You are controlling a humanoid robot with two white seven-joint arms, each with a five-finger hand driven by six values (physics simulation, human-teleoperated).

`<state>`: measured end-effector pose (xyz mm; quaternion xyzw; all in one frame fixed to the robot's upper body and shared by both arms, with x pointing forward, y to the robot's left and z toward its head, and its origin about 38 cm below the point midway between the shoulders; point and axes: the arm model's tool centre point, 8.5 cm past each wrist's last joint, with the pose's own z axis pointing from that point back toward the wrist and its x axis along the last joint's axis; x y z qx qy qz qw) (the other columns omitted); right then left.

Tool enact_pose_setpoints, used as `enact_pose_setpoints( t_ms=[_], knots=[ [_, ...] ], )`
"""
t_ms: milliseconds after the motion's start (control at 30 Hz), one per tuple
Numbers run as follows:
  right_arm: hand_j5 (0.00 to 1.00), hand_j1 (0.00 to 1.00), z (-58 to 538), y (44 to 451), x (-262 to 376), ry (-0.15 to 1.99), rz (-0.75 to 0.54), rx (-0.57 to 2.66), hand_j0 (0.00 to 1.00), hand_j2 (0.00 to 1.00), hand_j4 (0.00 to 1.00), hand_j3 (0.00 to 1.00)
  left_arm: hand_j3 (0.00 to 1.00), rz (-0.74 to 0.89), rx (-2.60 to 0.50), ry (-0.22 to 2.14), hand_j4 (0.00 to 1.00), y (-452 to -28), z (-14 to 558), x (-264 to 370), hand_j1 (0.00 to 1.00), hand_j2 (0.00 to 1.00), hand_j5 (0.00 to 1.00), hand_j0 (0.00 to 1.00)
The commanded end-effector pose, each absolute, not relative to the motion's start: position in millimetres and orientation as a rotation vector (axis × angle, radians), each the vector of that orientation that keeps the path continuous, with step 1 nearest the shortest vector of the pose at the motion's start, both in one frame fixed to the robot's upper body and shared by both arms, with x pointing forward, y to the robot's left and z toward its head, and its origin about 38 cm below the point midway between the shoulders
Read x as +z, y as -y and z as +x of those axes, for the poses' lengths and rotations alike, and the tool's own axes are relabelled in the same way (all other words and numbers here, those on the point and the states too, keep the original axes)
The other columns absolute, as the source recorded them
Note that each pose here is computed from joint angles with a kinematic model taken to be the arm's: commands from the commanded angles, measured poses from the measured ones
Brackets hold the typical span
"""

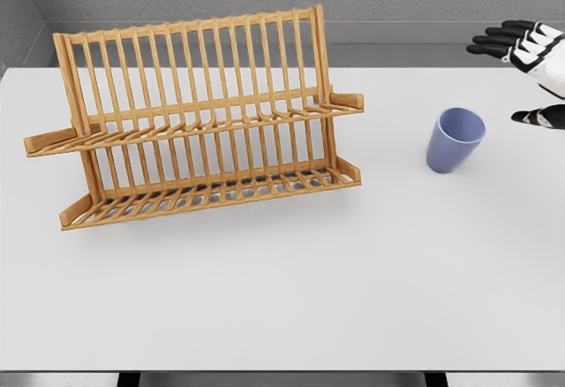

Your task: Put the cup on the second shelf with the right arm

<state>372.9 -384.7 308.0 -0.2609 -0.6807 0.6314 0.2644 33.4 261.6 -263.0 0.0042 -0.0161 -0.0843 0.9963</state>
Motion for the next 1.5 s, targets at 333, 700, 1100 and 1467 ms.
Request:
enact_pose_setpoints(
  t_ms=[333,700,1100,1467],
  knots=[
    [1.0,1.0,391.0,361.7,287.2,1.386,-0.49,2.106,1.0,1.0,1.0,1.0,1.0,0.007,-0.169,0.032,1.0,-261.5,33.4,-263.0,1.0,1.0,1.0,1.0],
    [1.0,1.0,436.8,360.3,279.0,1.398,-0.471,2.01,1.0,1.0,1.0,1.0,1.0,0.008,-0.169,0.032,1.0,-261.6,33.4,-263.0,1.0,1.0,1.0,1.0],
    [1.0,1.0,445.9,369.1,248.2,1.308,-0.417,1.988,1.0,1.0,1.0,1.0,1.0,0.008,-0.169,0.034,1.0,-261.6,34.4,-262.9,1.0,1.0,1.0,1.0],
    [1.0,1.0,461.8,369.9,232.8,1.279,-0.397,1.946,1.0,1.0,1.0,1.0,1.0,0.008,-0.169,0.032,1.0,-261.6,33.4,-263.0,1.0,1.0,1.0,1.0]
  ],
)
